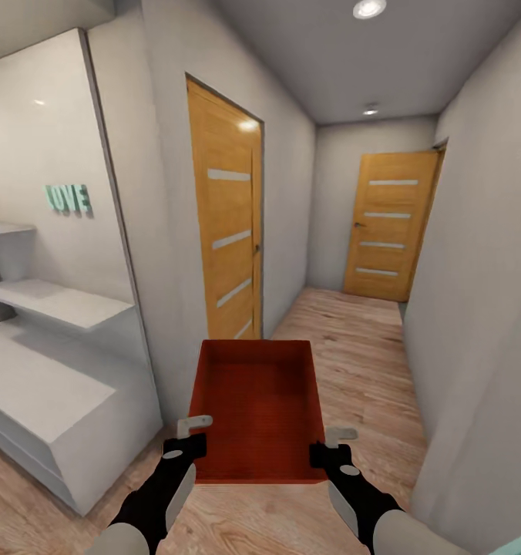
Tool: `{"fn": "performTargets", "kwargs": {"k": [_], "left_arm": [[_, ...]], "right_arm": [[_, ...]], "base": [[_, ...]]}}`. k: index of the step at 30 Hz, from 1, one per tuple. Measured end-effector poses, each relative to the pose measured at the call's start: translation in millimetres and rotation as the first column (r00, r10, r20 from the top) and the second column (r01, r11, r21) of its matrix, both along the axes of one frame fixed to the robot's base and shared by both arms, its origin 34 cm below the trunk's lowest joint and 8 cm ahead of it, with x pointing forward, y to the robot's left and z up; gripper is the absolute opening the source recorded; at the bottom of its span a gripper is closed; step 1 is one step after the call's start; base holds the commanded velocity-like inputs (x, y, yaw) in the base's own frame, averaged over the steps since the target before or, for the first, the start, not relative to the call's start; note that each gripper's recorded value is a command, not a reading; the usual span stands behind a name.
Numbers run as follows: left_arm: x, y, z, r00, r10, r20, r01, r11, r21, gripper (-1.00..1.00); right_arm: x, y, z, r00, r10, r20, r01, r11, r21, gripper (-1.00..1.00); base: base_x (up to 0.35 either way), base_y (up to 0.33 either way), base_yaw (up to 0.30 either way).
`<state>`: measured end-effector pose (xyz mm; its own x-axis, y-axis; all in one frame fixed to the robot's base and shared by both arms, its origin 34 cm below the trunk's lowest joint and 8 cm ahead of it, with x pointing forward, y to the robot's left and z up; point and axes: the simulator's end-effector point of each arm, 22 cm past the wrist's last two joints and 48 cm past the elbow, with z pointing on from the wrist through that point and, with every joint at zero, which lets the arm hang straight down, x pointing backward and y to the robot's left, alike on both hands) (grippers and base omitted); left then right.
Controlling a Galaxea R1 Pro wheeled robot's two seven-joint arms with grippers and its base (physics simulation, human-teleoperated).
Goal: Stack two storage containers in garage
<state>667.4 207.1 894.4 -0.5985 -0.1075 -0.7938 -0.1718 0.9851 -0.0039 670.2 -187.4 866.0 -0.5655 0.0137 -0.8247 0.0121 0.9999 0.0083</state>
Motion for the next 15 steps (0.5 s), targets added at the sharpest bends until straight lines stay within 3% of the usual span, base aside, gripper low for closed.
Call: {"fn": "performTargets", "kwargs": {"k": [15], "left_arm": [[0.3,-0.2,2.0,1.000,0.000,0.003,0.000,1.000,0.000,-1.00]], "right_arm": [[0.5,-0.2,2.1,1.000,0.000,0.003,0.000,1.000,0.000,-1.00]], "base": [[0.322,0.071,-0.242]]}}
